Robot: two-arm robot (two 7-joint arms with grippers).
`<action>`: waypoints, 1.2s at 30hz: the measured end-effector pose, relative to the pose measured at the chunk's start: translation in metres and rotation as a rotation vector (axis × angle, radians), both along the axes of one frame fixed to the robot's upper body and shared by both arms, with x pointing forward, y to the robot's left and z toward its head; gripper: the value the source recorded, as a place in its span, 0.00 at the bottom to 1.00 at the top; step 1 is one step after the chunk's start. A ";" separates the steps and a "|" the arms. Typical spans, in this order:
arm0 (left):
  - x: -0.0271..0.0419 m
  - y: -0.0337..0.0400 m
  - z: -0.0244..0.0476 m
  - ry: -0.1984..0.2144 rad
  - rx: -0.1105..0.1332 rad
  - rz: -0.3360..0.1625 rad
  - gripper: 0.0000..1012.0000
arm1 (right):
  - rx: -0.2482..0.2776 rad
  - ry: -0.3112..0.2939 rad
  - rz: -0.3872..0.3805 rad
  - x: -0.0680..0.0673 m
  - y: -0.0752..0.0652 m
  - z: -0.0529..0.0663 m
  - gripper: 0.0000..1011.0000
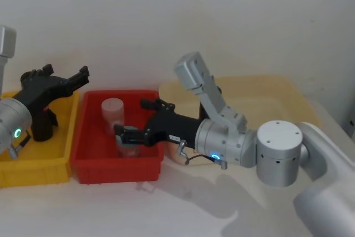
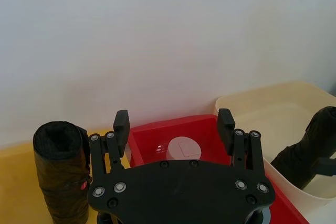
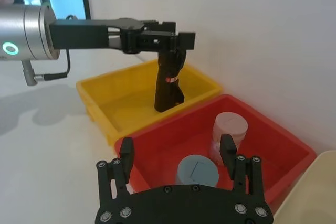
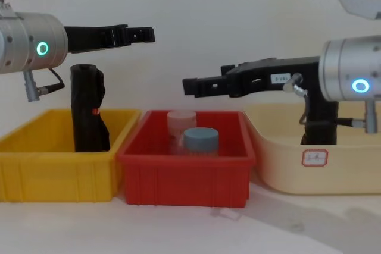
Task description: Pick up the garbage bag with the one hand and transfer it to the other hand.
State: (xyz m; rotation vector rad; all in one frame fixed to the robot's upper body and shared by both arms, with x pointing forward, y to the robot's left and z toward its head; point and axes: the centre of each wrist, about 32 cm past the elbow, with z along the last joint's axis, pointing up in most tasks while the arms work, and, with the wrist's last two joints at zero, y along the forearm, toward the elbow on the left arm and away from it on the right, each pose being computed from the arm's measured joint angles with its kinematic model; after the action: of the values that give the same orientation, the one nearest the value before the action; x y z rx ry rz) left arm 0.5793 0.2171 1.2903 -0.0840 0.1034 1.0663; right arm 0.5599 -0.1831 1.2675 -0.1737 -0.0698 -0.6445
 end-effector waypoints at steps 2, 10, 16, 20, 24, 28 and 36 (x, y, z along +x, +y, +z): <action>0.0000 0.0000 0.0000 0.000 0.000 0.000 0.99 | -0.014 0.003 0.004 0.002 0.002 -0.001 0.99; 0.0000 0.0000 -0.0001 0.000 0.000 0.000 0.99 | -0.066 0.010 0.013 0.013 0.011 -0.003 0.99; 0.0000 0.0000 -0.0001 0.000 0.000 0.000 0.99 | -0.094 0.020 0.014 0.020 0.015 -0.005 0.99; 0.0000 0.0000 -0.0001 0.000 0.000 0.000 0.99 | -0.113 0.029 0.010 0.026 0.017 -0.006 0.99; 0.0000 0.0000 -0.0001 0.000 0.000 0.000 0.99 | -0.134 0.039 0.006 0.032 0.020 -0.008 0.99; 0.0000 0.0000 -0.0001 0.000 0.000 0.000 0.99 | -0.150 0.047 0.003 0.037 0.021 -0.009 0.99; 0.0000 0.0000 -0.0001 0.000 0.000 0.000 0.99 | -0.177 0.059 -0.001 0.045 0.022 -0.011 0.99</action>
State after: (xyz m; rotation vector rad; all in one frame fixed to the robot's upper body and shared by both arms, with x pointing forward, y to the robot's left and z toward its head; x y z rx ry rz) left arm 0.5793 0.2170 1.2902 -0.0837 0.1036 1.0662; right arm 0.6048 -0.1612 1.2561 -0.3629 -0.0699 -0.6334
